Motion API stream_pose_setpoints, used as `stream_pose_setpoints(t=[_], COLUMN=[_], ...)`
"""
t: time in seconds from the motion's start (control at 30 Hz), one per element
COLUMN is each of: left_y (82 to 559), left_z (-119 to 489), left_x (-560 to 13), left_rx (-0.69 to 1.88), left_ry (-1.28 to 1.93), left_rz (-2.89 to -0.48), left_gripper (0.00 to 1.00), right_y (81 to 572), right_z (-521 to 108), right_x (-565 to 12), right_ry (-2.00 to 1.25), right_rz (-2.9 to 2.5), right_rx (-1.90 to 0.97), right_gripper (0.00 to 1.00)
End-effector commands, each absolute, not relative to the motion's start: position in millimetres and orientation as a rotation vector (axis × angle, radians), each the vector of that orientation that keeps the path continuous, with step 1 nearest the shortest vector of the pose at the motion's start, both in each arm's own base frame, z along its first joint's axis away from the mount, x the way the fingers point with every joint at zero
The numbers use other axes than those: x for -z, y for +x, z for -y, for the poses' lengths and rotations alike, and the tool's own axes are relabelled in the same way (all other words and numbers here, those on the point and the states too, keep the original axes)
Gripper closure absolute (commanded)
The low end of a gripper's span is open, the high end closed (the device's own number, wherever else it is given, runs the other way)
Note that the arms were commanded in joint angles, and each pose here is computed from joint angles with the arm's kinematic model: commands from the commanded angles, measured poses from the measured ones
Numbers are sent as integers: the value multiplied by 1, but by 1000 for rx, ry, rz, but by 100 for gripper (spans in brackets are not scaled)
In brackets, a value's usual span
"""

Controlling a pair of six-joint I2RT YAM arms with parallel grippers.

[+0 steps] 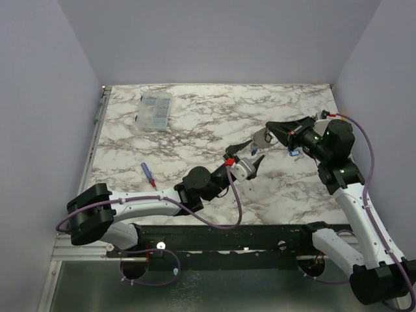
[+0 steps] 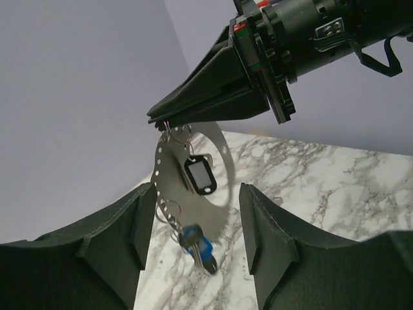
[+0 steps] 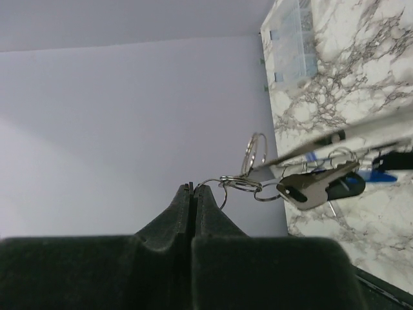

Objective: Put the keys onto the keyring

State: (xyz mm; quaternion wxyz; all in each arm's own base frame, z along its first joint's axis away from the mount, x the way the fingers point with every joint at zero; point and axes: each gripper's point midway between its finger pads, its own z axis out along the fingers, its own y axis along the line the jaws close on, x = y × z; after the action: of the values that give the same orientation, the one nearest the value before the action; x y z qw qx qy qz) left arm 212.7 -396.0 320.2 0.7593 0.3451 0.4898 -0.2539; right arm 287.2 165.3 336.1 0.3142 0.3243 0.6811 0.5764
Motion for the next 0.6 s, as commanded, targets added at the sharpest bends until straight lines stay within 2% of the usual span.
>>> stream_pose_setpoints(t=[0.0, 0.17, 0.3, 0.57], left_y=[207, 210, 215, 225], left_z=[405, 411, 412, 417], left_x=[-349, -356, -362, -368], left_rx=[515, 495, 476, 436], left_ry=[765, 757, 730, 693], left_rz=[-892, -863, -857, -859], left_gripper=[41, 41, 49, 55], right_y=[277, 271, 267, 262], right_z=[-168, -170, -171, -172], right_x=[-363, -366, -367, -369], right_ry=[821, 808, 795, 781], right_rz=[-1754, -1758, -1761, -1763], right_rx=[-1551, -1557, -1559, -1563], right_gripper=[99, 99, 99, 100])
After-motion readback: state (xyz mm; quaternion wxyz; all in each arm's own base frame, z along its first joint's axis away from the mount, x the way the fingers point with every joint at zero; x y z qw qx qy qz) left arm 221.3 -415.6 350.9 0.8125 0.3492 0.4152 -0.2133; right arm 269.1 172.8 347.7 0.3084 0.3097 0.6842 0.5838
